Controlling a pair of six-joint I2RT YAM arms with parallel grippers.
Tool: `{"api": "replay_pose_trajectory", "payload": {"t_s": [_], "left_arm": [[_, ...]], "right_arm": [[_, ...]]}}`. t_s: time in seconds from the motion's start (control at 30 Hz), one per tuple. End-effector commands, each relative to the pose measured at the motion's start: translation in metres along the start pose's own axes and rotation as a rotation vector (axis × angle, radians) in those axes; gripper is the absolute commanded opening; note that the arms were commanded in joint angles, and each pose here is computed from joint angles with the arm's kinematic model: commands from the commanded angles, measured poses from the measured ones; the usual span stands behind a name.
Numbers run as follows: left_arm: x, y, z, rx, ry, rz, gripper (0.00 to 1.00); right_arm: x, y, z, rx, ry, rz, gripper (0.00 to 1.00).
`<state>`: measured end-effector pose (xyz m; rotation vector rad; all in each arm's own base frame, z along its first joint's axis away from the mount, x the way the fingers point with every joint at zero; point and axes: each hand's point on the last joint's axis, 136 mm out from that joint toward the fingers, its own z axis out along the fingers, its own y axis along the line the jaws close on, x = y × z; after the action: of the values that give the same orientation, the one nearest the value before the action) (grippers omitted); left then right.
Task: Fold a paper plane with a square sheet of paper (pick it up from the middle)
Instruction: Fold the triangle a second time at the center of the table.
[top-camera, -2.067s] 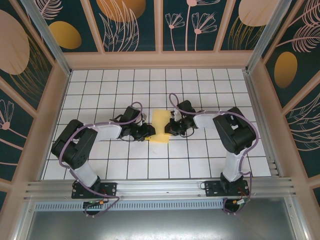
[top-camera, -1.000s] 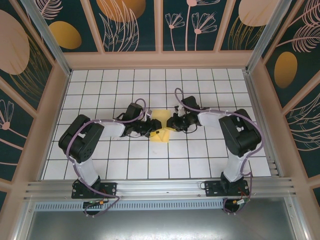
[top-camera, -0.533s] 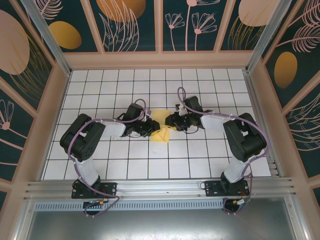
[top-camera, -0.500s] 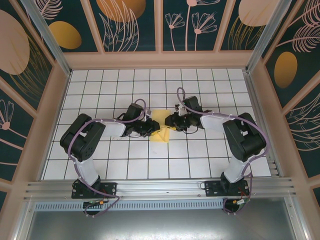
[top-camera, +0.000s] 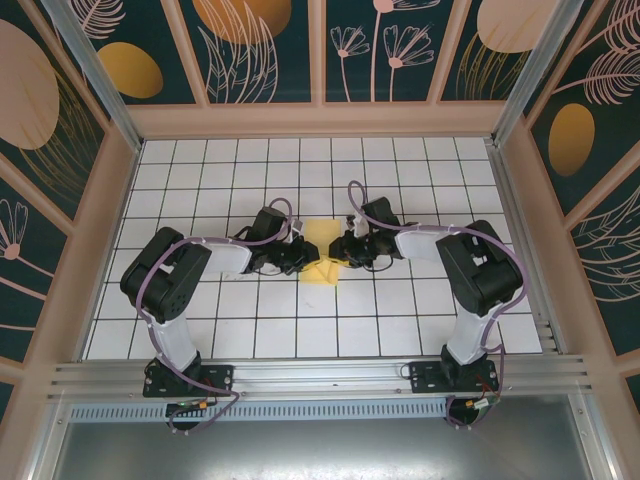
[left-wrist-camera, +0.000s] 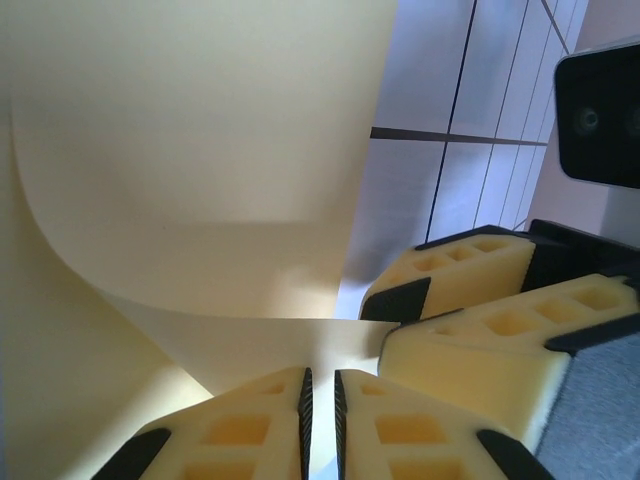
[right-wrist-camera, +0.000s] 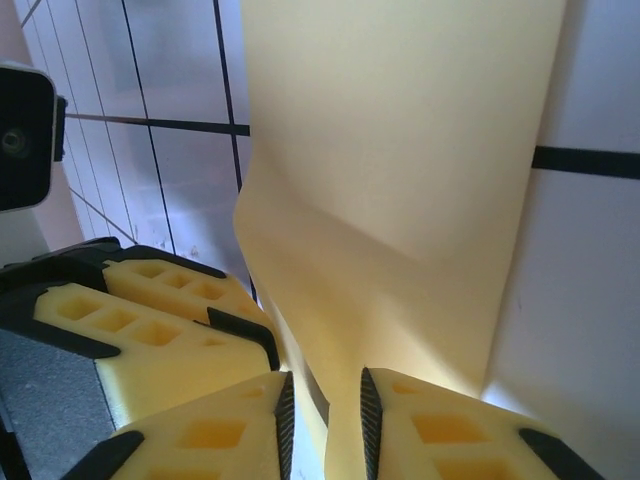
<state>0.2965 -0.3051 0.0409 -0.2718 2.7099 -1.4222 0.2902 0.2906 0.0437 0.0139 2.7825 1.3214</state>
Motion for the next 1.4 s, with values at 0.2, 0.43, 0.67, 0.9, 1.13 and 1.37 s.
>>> {"api": "replay_pose_trajectory", "payload": {"t_s": [0.2, 0.43, 0.67, 0.9, 1.13, 1.37], "left_arm": [[-0.009, -0.02, -0.009, 0.03, -0.027, 0.066, 0.17], [-0.012, -0.024, -0.009, 0.023, -0.025, 0.099, 0.17], [-0.016, -0.028, -0.003, 0.025, -0.007, 0.114, 0.17], [-0.015, -0.025, 0.009, 0.003, 0.025, 0.123, 0.17], [-0.014, -0.016, 0.017, -0.026, 0.039, 0.118, 0.17], [-0.015, -0.015, 0.021, -0.031, 0.044, 0.121, 0.17]], "right_arm": [[-0.016, -0.004, 0.004, 0.047, -0.023, -0.07, 0.04], [-0.023, -0.018, 0.003, 0.108, -0.034, -0.1, 0.03], [-0.029, -0.028, 0.002, 0.149, -0.045, -0.101, 0.03], [-0.033, -0.029, 0.001, 0.163, -0.052, -0.114, 0.03], [-0.033, -0.03, 0.001, 0.172, -0.051, -0.119, 0.03], [-0.035, -0.032, 0.001, 0.186, -0.053, -0.123, 0.02]]}}
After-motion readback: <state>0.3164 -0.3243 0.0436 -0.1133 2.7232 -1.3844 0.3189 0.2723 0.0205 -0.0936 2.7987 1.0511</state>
